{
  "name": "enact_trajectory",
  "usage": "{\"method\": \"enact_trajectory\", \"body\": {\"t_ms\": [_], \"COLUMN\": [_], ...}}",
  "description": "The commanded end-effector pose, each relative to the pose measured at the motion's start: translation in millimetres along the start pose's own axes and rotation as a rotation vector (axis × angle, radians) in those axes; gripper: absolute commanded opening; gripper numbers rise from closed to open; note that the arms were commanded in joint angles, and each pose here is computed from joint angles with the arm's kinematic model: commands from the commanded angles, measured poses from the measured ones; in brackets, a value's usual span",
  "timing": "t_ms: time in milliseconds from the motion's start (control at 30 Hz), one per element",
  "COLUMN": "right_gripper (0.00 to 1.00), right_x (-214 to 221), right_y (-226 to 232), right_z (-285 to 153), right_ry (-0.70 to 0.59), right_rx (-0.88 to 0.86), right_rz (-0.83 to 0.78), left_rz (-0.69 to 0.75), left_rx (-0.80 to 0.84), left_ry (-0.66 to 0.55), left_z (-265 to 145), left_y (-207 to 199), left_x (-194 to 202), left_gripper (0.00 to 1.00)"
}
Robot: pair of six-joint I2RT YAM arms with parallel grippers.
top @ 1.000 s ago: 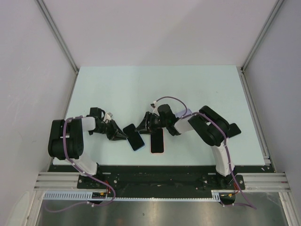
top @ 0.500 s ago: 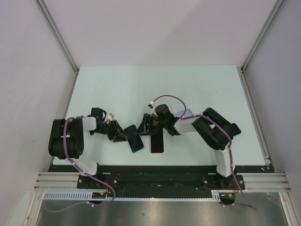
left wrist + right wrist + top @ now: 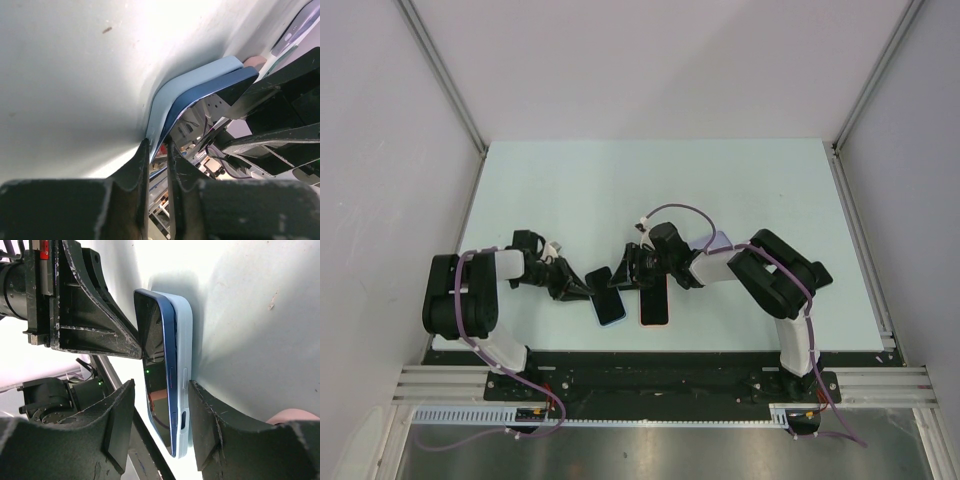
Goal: Put the phone into the phone case
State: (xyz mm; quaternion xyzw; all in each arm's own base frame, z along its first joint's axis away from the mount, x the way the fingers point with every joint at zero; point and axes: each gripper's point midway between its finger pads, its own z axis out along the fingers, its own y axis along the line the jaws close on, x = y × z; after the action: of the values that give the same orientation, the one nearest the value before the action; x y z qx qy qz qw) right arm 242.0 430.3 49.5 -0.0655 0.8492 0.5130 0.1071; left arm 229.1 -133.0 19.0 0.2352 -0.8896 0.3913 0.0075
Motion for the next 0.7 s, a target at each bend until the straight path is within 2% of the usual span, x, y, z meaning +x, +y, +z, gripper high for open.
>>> {"method": "enact_trajectory", "body": {"t_ms": [0,133,267,400,500,667], "right_gripper": [0.5,0.5,0.52,0.52,0.52,0.52], "right_x": [16.2,18.4,21.7,22.4,22.6,25.6], "right_y": [93.5,101.9,112.5,122.9,120.2,114.9], "right_z": [0.0,0.9,0.0,-2.0,0.5,2.0], "right_ry": [0.066,0.071,0.088,0.087,0.081,0.089], "right_rx": [-0.296,-0.329,-0.387,-0.438,-0.422,-0.4], "right_rz": [-0.089,-0.063,-0.046,-0.037,-0.034,-0.05], "left_rz": [0.04,0.042,0.052,0.049,0.037,0.025], "left_rx": [0.082,0.101,0.118,0.116,0.108,0.095], "left_ry": [0.038,0.043,0.048,0.051,0.06,0.067], "left_z": [5.8,5.2,3.5,3.2,5.1,8.1], "left_y": [-16.8,-19.4,-23.3,-22.0,-18.2,-12.9], "left_x": [8.6,10.4,11.4,13.7,15.3,16.2], "left_gripper": [0.13,0.08,0.21,0.21,0.26,0.27]}}
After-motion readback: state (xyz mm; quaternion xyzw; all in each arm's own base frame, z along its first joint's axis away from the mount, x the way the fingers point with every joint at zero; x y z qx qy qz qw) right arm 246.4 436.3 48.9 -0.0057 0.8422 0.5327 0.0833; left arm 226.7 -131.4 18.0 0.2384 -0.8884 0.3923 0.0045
